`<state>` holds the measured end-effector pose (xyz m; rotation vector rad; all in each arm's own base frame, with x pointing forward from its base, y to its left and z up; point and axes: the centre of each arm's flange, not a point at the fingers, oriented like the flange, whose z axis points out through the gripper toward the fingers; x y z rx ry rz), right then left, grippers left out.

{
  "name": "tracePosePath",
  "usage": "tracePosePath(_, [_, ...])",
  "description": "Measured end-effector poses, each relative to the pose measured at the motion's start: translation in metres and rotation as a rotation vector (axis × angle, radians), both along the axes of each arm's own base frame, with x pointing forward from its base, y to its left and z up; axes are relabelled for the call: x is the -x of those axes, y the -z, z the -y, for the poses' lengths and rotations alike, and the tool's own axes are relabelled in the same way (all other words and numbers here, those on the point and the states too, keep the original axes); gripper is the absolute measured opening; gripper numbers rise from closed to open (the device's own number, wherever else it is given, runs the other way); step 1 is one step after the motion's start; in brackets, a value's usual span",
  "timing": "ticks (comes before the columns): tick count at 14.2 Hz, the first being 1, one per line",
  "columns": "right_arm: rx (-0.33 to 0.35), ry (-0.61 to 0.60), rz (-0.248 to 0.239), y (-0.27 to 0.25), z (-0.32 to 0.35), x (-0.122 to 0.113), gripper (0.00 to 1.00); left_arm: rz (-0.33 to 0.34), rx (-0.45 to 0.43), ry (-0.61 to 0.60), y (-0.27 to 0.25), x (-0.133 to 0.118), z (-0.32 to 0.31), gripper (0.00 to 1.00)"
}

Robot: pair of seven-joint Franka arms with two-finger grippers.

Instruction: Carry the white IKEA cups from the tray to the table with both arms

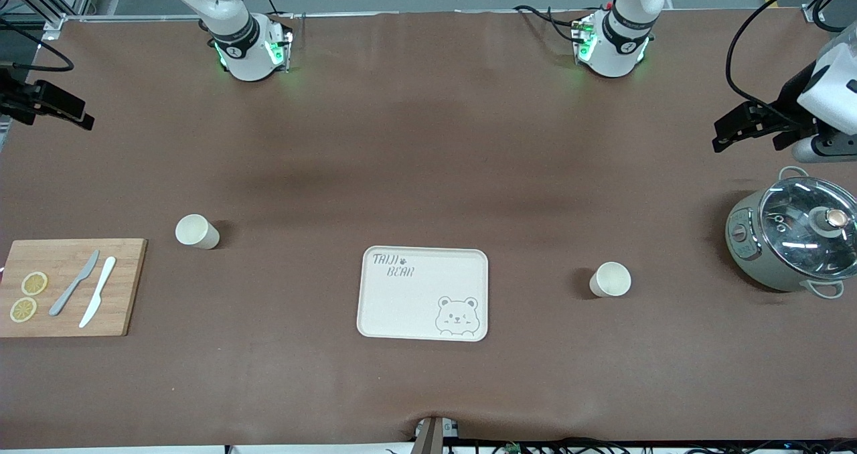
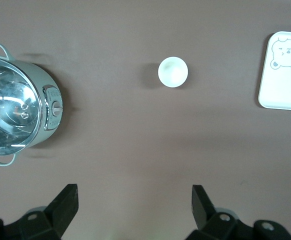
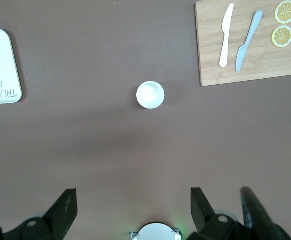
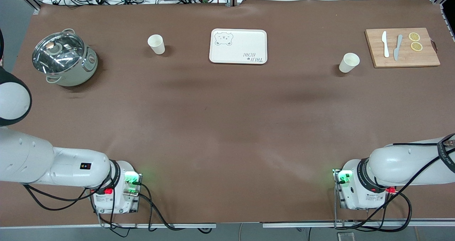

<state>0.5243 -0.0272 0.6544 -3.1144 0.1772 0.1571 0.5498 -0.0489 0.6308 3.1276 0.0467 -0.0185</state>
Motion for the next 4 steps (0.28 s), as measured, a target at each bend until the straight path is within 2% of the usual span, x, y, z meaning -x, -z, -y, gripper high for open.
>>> tracePosePath(4, [0.0,0.0,0.0,0.0,0.0,0.0,1.0,-0.007,0.0,-0.002,0.0049,-0.0053,-0.0002,1.0])
